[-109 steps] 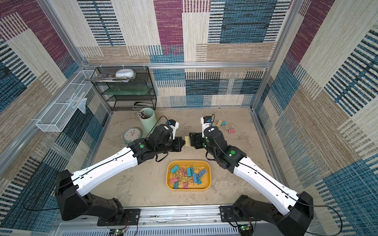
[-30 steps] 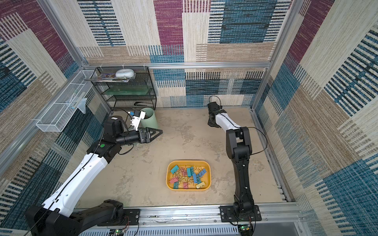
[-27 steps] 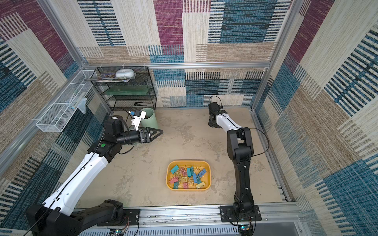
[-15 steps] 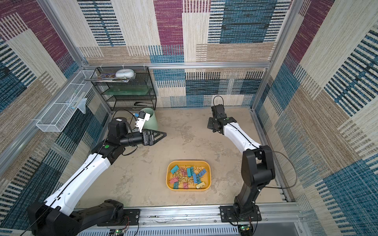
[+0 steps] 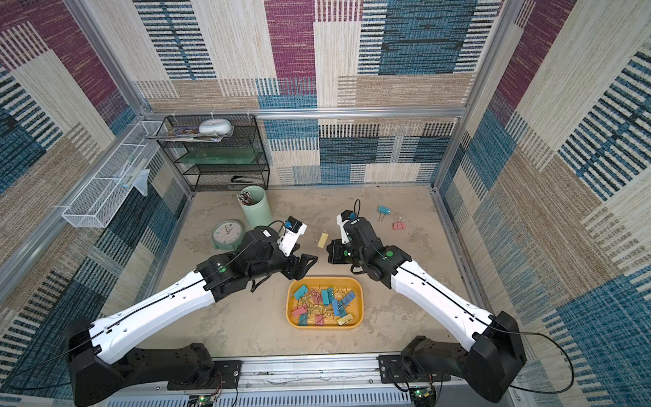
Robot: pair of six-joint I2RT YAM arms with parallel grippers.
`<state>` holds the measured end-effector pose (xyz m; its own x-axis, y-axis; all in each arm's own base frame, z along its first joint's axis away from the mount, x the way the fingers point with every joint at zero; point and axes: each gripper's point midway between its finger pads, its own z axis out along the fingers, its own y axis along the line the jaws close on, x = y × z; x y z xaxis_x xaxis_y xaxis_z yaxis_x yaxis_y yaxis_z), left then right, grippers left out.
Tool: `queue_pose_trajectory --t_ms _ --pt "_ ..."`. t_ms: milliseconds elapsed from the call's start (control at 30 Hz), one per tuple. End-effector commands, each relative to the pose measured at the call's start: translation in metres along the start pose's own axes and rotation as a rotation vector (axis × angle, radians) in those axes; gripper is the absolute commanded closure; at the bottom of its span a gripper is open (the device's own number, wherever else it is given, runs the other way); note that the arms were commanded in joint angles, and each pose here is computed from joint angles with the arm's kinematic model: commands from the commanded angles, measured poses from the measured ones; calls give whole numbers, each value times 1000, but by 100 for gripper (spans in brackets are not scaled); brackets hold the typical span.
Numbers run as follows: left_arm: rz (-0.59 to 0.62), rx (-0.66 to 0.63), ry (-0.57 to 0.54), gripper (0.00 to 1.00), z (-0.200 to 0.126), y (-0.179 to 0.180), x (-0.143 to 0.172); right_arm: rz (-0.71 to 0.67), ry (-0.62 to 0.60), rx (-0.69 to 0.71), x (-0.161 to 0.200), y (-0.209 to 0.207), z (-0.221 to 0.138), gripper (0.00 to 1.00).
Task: Put the binder clips in the storage box
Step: Pick up the binder clip at the center of the board.
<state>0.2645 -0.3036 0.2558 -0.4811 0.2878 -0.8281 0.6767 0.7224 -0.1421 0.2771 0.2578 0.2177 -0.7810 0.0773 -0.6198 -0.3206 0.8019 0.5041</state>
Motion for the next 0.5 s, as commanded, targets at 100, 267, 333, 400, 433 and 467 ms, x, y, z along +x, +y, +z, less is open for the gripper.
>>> queue_pose_trajectory --t_ms 100,267,333,400,433,467 --pt "32 -189 47 49 15 28 1 29 -10 -27 8 19 -4 100" --pt "6 -208 70 90 18 31 6 24 -20 -31 7 24 -7 100" --pt "1 -189 74 100 19 28 6 24 -21 -36 6 26 -6 100" --pt "-11 -169 74 100 18 25 7 22 -22 -43 5 27 -6 100" --pt "-18 -154 71 100 17 22 7 20 -28 -51 4 29 -6 100" --pt "-30 -141 69 100 16 20 7 22 -40 -56 1 30 -8 95"
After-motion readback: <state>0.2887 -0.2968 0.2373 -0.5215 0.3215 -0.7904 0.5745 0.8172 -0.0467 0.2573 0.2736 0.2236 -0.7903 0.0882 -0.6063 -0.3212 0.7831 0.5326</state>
